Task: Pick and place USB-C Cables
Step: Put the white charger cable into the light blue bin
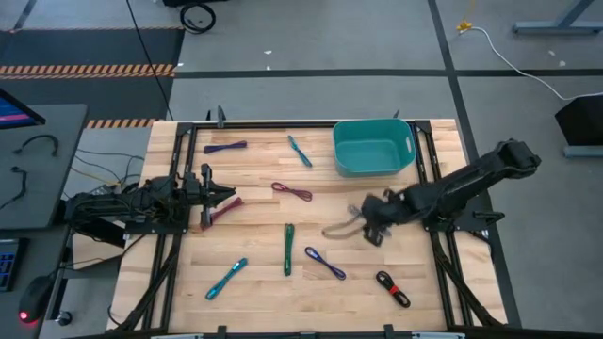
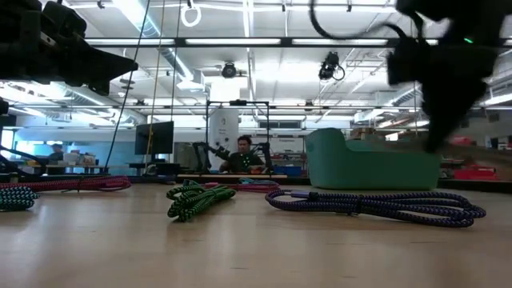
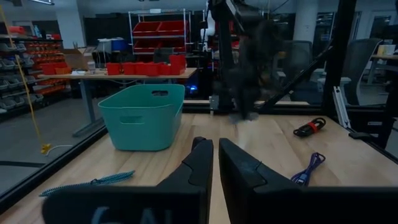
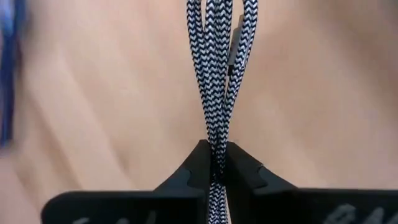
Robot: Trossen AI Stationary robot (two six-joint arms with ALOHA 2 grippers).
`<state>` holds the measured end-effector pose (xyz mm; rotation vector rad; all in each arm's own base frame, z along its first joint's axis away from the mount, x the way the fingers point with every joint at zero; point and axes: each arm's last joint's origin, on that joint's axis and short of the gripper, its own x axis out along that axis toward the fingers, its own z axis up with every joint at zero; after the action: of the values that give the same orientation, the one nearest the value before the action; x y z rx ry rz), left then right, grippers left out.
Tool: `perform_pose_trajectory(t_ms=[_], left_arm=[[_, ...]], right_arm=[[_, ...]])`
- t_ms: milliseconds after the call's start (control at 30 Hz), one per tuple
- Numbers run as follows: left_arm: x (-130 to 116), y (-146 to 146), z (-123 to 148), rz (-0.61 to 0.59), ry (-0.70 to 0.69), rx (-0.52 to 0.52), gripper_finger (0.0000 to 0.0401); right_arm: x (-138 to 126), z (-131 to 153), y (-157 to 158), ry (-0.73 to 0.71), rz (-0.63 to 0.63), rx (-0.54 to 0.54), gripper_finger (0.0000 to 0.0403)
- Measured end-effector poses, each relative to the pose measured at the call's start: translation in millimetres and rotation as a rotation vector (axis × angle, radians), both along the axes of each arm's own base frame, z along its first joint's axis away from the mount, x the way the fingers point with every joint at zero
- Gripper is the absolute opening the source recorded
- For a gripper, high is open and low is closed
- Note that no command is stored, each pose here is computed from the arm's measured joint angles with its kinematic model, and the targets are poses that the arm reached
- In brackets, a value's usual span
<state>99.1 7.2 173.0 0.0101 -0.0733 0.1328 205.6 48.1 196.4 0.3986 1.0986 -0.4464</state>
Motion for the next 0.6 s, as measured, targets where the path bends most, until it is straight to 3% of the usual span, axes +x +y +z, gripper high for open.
perform_pose_trajectory(t_ms=[133, 300, 400, 600], left_arm=[[0.0, 0.0, 0.0, 0.0, 0.001, 0.0, 0.0026], [0.0, 0.0, 0.0, 0.0, 0.0, 0.0, 0.0028], [0.0, 0.0, -0.1, 0.0, 0.0, 0.0, 0.0032], [0.0, 0.0, 0.0, 0.0, 0.0, 0.0, 0.0035]], right_arm=[[5.4, 45.3, -23.9, -0.094, -0.042, -0.127, 0.0021], [11.4, 76.7, -68.1, -0.043, 0.005, -0.259, 0.0021], [11.0, 73.1, -100.8, 0.026, -0.015, -0.242, 0.0023], [5.6, 53.2, -162.4, 0.061, -0.236, -0.064, 0.0025]])
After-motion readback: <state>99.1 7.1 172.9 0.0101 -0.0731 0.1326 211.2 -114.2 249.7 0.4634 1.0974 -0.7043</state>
